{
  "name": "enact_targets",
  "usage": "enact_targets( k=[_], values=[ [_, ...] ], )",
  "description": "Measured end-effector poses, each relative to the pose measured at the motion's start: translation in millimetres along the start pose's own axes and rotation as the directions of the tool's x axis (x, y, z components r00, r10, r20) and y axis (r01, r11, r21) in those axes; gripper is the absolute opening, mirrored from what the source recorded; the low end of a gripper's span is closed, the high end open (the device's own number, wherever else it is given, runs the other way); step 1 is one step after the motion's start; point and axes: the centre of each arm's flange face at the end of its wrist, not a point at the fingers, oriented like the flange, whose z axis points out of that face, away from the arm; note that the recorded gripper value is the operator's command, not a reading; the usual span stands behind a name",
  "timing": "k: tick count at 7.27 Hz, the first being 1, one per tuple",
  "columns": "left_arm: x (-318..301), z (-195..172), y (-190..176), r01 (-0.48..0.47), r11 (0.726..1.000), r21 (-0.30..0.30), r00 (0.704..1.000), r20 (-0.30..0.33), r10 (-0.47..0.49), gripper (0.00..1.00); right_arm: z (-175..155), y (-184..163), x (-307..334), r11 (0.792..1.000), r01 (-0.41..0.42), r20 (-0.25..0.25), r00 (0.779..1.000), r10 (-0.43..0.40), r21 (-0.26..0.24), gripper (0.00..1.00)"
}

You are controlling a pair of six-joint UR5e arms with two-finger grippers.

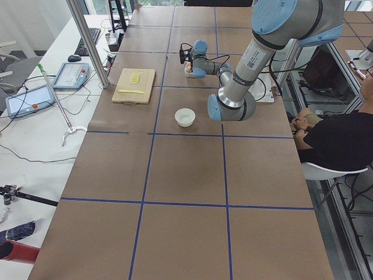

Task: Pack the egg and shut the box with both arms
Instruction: 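Lower the egg into an empty cup and open the left gripper, then withdraw the left arm while the right gripper reaches to the box lid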

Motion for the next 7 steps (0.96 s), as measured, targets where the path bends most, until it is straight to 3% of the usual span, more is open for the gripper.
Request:
enact_targets(
  k=[2,4,5,7],
  values=[
    [-5.8,-43.3,-37.6,0.009,0.999,-0.041,0.999,0.042,-0.007,1.00,-5.1,-4.0,-19.3,1.000,0.023,0.007,1.000,-0.023,0.010,1.00],
    [-24.1,-94.3,-75.6,-0.017,0.998,-0.053,0.996,0.090,0.022,1.00,3.2,-6.0,-80.0,1.000,0.031,0.030,0.999,-0.031,0.006,0.98],
    [-28.8,-122.9,-98.0,-0.037,0.998,-0.053,0.991,0.127,0.044,1.00,16.4,-3.9,-122.7,1.000,0.001,0.053,0.999,-0.002,0.020,0.81],
    [-47.8,-180.3,-141.6,-0.089,0.996,-0.023,0.965,0.247,0.092,1.00,68.1,19.3,-217.8,0.995,-0.067,0.118,0.991,0.059,0.070,0.06]
  ],
)
